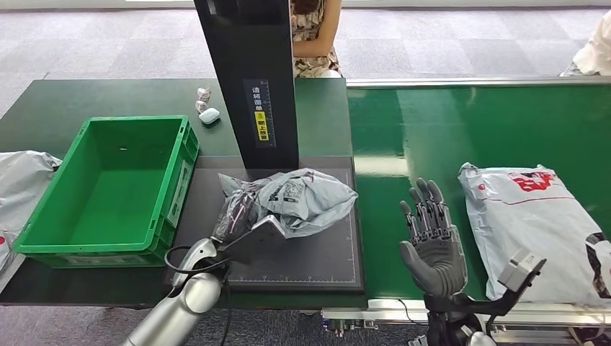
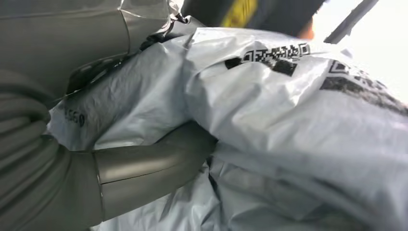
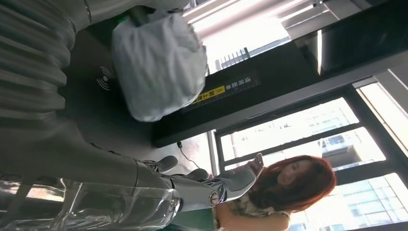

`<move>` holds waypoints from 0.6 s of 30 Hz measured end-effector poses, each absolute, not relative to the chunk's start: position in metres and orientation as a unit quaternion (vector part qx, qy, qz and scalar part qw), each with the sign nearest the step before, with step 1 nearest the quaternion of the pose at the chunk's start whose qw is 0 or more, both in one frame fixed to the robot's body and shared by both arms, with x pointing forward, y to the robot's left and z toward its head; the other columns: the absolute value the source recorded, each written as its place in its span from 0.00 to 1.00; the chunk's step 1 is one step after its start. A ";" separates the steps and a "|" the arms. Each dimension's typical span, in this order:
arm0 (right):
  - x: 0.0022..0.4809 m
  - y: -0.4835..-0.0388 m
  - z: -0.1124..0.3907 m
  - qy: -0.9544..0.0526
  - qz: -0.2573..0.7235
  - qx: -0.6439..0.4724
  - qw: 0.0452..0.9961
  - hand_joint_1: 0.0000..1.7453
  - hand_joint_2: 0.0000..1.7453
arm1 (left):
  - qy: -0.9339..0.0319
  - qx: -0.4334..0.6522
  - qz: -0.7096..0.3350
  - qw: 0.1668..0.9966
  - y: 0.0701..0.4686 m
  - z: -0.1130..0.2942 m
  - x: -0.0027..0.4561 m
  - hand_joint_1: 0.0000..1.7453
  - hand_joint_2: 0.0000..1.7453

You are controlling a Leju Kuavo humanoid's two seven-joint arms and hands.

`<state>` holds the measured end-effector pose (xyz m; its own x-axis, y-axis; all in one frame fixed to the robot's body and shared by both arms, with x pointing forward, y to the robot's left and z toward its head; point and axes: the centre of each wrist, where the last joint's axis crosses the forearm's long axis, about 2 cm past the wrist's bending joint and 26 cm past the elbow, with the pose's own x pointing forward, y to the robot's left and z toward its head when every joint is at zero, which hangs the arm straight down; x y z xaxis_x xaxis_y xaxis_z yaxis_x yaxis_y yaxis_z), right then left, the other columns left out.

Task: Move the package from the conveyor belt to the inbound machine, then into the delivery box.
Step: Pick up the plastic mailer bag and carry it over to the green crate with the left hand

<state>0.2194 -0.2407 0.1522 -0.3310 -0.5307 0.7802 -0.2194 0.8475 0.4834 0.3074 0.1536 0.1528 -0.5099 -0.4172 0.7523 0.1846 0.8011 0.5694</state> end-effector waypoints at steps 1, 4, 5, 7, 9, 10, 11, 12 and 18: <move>0.218 -0.242 0.151 -0.803 -0.148 0.231 0.529 0.00 1.00 | -0.825 0.079 -0.287 0.481 0.159 0.157 0.305 1.00 1.00; 0.214 -0.244 0.149 -0.803 -0.153 0.223 0.532 0.00 1.00 | -0.861 0.106 -0.216 0.447 0.177 0.169 0.296 1.00 1.00; 0.213 -0.244 0.148 -0.802 -0.155 0.221 0.533 0.00 1.00 | -0.872 0.116 -0.193 0.435 0.183 0.174 0.292 1.00 1.00; 0.211 -0.245 0.147 -0.801 -0.157 0.217 0.534 0.00 1.00 | -0.887 0.132 -0.158 0.414 0.194 0.183 0.286 1.00 1.00; 0.210 -0.246 0.146 -0.801 -0.159 0.216 0.535 0.00 1.00 | -0.894 0.141 -0.139 0.402 0.203 0.191 0.282 1.00 1.00; 0.210 -0.246 0.146 -0.801 -0.160 0.215 0.535 0.00 1.00 | -0.896 0.143 -0.134 0.398 0.205 0.193 0.280 1.00 1.00; 0.210 -0.246 0.146 -0.802 -0.160 0.215 0.535 0.00 1.00 | -0.898 0.145 -0.130 0.396 0.207 0.195 0.278 1.00 1.00; 0.210 -0.246 0.147 -0.802 -0.160 0.215 0.534 0.00 1.00 | -0.899 0.146 -0.127 0.394 0.208 0.196 0.277 1.00 1.00; 0.210 -0.246 0.147 -0.802 -0.162 0.215 0.534 0.00 1.00 | -0.903 0.152 -0.116 0.385 0.213 0.200 0.272 1.00 1.00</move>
<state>0.2097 -0.2455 0.1466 -0.3375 -0.5178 0.7861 -0.1719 0.8550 0.4893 0.2722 0.2130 0.1998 -0.6575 -0.3632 0.6601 -0.1849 0.9271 0.3259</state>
